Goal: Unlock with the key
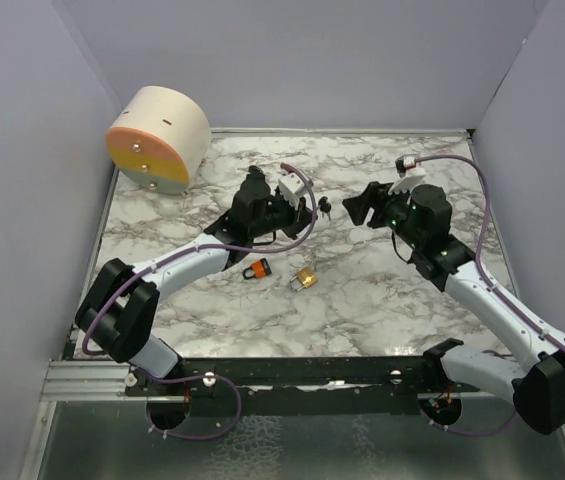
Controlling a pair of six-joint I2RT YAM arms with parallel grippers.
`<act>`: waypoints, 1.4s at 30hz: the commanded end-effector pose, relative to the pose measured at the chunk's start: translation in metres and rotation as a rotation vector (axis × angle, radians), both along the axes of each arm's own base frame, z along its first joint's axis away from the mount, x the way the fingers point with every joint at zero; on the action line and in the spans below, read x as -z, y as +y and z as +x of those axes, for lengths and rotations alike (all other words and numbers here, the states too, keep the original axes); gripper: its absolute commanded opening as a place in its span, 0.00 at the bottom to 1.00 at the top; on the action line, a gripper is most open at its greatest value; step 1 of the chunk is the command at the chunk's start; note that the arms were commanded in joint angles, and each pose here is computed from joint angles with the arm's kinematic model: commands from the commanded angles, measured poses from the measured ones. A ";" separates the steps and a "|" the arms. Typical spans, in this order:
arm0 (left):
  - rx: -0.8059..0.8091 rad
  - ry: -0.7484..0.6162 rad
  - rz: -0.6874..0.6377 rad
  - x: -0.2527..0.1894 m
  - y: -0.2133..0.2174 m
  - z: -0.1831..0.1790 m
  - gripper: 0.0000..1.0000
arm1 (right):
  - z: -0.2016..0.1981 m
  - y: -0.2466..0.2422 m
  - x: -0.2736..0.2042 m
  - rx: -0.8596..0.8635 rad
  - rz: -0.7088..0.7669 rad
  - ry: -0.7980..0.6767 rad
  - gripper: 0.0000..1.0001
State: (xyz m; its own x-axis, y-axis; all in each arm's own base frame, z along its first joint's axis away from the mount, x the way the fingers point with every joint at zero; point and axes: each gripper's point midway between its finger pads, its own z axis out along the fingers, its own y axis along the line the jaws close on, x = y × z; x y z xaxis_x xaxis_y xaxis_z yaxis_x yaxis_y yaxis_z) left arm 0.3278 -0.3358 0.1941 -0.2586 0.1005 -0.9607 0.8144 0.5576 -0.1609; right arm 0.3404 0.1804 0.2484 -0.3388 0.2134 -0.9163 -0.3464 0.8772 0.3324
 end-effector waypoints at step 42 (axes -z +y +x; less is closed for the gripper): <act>0.523 0.042 -0.081 -0.034 -0.016 -0.031 0.00 | -0.013 0.061 0.001 -0.535 0.177 -0.197 0.37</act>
State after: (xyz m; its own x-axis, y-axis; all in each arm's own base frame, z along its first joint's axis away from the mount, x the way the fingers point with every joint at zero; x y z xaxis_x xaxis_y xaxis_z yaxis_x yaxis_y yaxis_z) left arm 0.3077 -0.3472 0.2044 -0.2946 0.1866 -0.9372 0.9531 0.1286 -0.2740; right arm 0.3278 0.2384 0.2443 -0.2864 0.2078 -0.9353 -0.7681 0.5337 0.3538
